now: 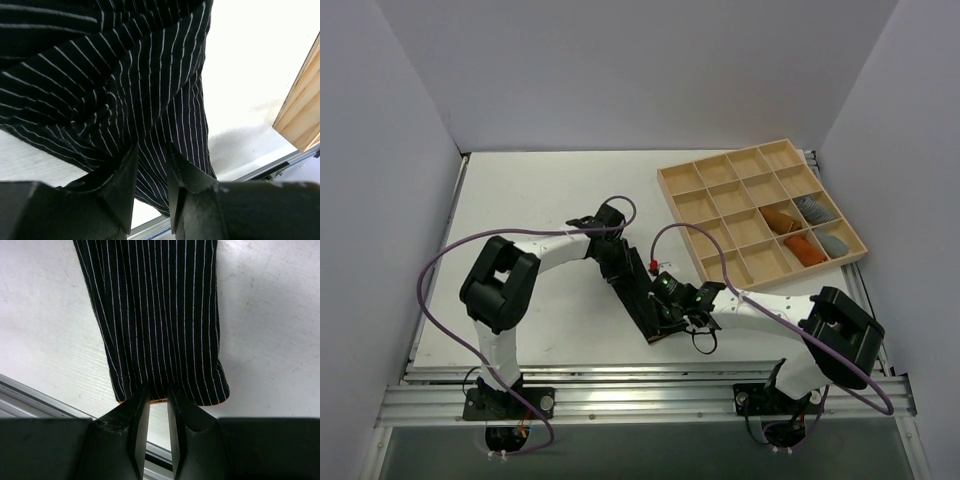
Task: Roll the underwear
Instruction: Fold the underwear
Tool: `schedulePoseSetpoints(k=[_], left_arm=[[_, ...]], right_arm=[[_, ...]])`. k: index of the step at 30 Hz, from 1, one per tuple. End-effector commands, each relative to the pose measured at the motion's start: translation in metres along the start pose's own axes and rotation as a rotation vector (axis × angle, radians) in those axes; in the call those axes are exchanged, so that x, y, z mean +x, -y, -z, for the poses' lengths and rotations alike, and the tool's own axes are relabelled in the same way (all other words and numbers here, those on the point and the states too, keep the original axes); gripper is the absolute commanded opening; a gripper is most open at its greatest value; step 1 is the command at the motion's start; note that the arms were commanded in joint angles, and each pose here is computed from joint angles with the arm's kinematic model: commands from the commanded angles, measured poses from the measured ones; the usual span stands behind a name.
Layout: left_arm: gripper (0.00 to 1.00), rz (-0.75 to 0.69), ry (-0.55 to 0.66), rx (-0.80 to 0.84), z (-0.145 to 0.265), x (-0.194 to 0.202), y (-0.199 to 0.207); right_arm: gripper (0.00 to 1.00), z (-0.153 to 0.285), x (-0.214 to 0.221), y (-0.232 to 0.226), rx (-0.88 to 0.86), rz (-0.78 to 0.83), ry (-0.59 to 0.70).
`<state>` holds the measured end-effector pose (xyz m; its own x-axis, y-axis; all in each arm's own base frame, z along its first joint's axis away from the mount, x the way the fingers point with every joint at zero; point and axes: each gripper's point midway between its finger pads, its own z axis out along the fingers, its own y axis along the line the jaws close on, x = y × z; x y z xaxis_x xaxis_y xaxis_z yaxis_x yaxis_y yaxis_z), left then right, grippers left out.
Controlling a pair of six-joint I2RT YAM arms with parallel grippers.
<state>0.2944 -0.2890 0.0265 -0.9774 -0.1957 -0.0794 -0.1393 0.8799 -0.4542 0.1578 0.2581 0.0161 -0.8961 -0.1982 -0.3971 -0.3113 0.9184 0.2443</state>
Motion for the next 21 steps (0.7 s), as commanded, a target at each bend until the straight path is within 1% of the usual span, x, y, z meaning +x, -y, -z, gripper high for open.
schedulePoseSetpoints(k=[1, 4, 5, 7, 8, 10, 11, 13, 14, 16, 17, 19, 20, 21], left_arm=[[0.37, -0.055, 0.058, 0.013, 0.006, -0.03, 0.005], [0.37, -0.106, 0.065, 0.042, 0.006, -0.047, 0.022], [0.37, -0.117, 0.08, 0.055, 0.006, -0.058, 0.03], [0.37, -0.122, 0.083, 0.086, 0.008, -0.067, 0.039], [0.37, -0.117, 0.093, 0.096, 0.011, -0.073, 0.041], [0.38, -0.122, 0.12, 0.119, 0.024, -0.084, 0.051], [0.41, -0.126, 0.139, 0.133, 0.034, -0.088, 0.056], [0.42, -0.113, 0.159, 0.139, 0.05, -0.094, 0.055], [0.43, -0.116, 0.181, 0.153, 0.065, -0.095, 0.06], [0.45, -0.076, 0.185, 0.115, 0.08, -0.094, 0.048], [0.46, -0.068, 0.205, 0.114, 0.097, -0.092, 0.047], [0.48, -0.019, 0.202, 0.064, 0.106, -0.08, 0.029], [0.5, -0.009, 0.248, 0.045, 0.122, -0.078, 0.025], [0.51, 0.023, 0.243, 0.019, 0.127, -0.069, 0.016]], right_arm=[[0.17, -0.013, 0.024, 0.017, 0.071, -0.014, -0.078], [0.17, -0.014, 0.008, 0.005, 0.063, -0.015, -0.063], [0.18, -0.019, 0.008, 0.003, 0.07, -0.022, -0.077], [0.18, -0.023, -0.004, -0.01, 0.053, -0.04, -0.069], [0.18, -0.03, -0.003, -0.008, 0.077, -0.05, -0.085], [0.18, -0.031, -0.014, -0.018, 0.068, -0.07, -0.075], [0.18, -0.032, -0.014, -0.019, 0.079, -0.078, -0.082], [0.18, -0.027, -0.022, -0.027, 0.075, -0.088, -0.069], [0.18, -0.019, -0.03, -0.034, 0.062, -0.101, -0.052], [0.18, -0.01, -0.041, -0.035, 0.079, -0.11, -0.012], [0.18, -0.002, -0.047, -0.037, 0.071, -0.112, 0.0], [0.19, 0.011, -0.063, -0.045, 0.054, -0.114, 0.04], [0.19, 0.019, -0.067, -0.046, 0.051, -0.111, 0.052], [0.19, 0.027, -0.078, -0.051, 0.038, -0.107, 0.075]])
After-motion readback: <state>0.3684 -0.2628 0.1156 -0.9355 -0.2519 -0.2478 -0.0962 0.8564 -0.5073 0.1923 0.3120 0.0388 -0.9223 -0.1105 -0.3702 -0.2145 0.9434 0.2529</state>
